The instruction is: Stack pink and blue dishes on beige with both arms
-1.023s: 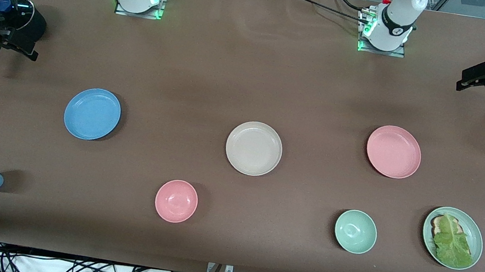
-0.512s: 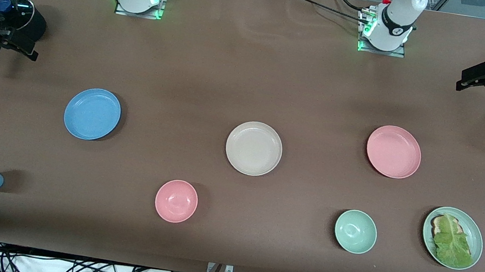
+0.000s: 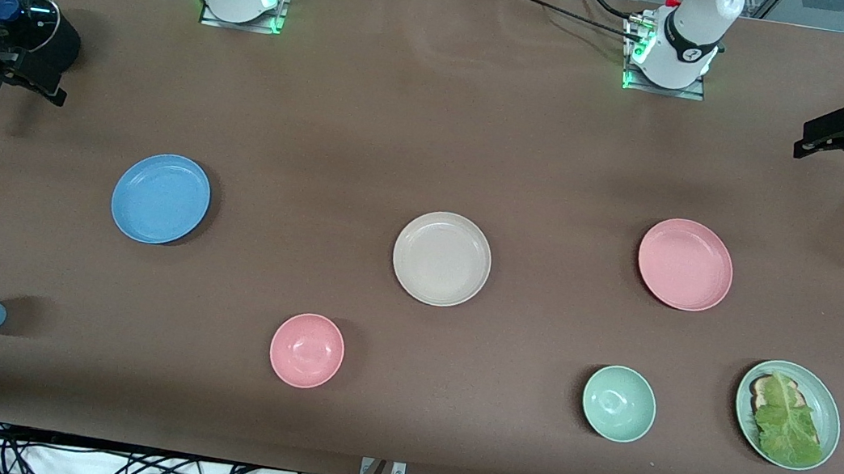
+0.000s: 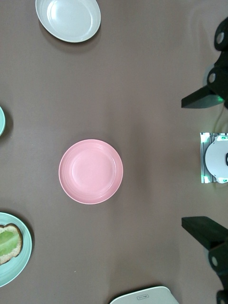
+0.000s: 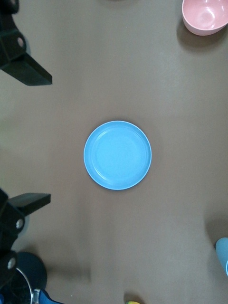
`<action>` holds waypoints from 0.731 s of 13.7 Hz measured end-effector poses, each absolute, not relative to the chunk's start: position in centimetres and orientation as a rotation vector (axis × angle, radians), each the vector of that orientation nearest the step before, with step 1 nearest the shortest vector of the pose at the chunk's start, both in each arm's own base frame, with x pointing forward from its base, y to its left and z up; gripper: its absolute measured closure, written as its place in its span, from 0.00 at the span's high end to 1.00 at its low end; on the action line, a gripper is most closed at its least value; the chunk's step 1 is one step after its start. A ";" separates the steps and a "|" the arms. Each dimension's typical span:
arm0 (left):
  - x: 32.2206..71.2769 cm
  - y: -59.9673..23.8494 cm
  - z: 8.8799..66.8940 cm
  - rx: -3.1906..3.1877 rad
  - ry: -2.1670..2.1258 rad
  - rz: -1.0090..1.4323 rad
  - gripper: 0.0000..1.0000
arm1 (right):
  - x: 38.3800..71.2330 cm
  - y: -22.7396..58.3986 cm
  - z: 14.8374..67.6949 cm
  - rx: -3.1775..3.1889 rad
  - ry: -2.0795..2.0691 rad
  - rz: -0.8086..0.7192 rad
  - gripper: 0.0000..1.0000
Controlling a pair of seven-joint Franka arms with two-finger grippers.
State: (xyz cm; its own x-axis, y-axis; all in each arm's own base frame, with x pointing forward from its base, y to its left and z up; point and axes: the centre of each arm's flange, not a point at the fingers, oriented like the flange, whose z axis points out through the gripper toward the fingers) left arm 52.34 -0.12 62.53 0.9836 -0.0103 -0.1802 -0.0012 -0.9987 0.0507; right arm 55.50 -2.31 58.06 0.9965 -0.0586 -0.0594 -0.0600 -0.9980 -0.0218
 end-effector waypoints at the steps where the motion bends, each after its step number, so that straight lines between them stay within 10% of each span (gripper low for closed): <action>1: 52.4 -0.1 62.5 3.078 -0.009 -0.281 1.00 | 55.5 -2.3 58.1 -3.115 0.092 0.092 1.00; 10: 56.8 -0.6 54.3 3.056 -0.009 -0.440 1.00 | 55.5 -2.3 58.1 -3.115 0.091 0.092 1.00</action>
State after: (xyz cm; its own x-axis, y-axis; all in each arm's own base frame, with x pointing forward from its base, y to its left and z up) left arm 56.78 -0.63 54.32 0.9594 -0.0138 -0.2817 0.0016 -0.9985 0.0543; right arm 55.50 -2.29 58.06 0.9966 -0.0578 -0.0594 -0.0592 -0.9980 -0.0218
